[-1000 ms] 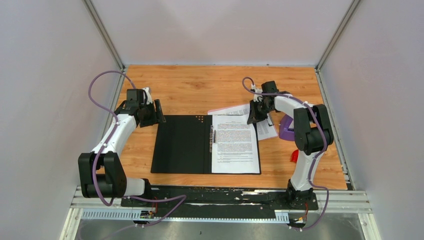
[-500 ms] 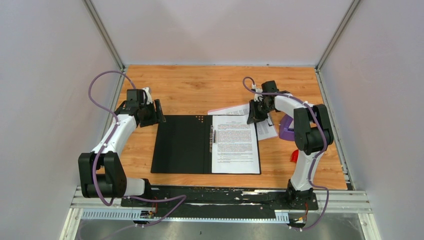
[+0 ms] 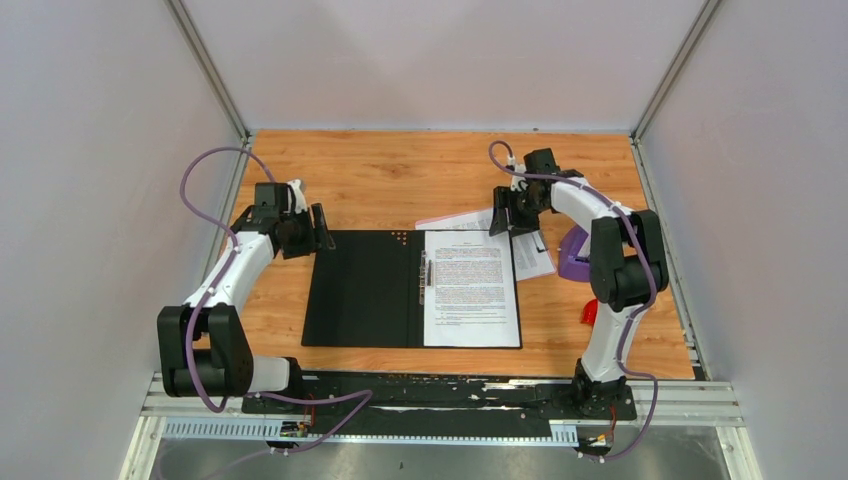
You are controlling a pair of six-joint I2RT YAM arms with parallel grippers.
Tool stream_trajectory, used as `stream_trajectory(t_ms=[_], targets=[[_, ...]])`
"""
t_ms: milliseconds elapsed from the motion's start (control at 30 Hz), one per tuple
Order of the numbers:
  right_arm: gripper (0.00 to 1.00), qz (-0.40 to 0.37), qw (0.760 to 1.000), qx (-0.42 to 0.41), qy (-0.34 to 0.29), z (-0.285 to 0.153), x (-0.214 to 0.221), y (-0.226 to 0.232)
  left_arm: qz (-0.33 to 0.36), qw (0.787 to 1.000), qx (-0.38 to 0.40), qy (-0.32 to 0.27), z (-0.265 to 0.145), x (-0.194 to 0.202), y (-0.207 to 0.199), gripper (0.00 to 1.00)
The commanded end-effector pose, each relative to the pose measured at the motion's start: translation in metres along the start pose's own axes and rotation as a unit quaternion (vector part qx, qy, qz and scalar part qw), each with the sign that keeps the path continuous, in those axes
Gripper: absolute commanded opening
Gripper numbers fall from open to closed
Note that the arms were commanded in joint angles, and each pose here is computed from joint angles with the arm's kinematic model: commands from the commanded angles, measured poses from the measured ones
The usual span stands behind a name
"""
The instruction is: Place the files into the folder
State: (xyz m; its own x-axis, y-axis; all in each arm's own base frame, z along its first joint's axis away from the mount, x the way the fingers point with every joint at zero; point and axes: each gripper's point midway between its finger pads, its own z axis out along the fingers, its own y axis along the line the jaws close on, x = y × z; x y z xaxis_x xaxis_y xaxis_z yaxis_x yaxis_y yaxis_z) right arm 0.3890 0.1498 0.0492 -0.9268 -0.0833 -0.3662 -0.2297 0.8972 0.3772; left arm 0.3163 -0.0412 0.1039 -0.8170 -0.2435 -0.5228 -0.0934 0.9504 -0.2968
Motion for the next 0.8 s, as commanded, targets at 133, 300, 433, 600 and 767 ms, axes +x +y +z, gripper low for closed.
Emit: stream_trajectory(t_ms=[133,300,433,600,767], targets=[[0.66,-0.018,0.998,-0.008,-0.067,-0.033,-0.038,0.038,0.038,0.997,0.063,-0.007,-0.012,0.012,-0.028,0.71],[0.68,-0.057,0.984,-0.143,-0.090,-0.020,-0.040,0.101,0.040,0.991,0.126,0.020,-0.007,0.036,-0.054,0.71],[0.67,-0.104,0.973,-0.190,-0.075,-0.003,-0.030,0.139,0.037,0.988,0.144,0.035,0.001,0.048,-0.059,0.70],[0.66,-0.128,0.961,-0.243,-0.042,0.018,-0.017,0.173,0.036,0.986,0.155,0.045,0.004,0.054,-0.061,0.70],[0.67,-0.144,0.952,-0.268,-0.017,0.034,-0.008,0.193,0.043,0.987,0.146,0.046,0.003,0.056,-0.057,0.70]])
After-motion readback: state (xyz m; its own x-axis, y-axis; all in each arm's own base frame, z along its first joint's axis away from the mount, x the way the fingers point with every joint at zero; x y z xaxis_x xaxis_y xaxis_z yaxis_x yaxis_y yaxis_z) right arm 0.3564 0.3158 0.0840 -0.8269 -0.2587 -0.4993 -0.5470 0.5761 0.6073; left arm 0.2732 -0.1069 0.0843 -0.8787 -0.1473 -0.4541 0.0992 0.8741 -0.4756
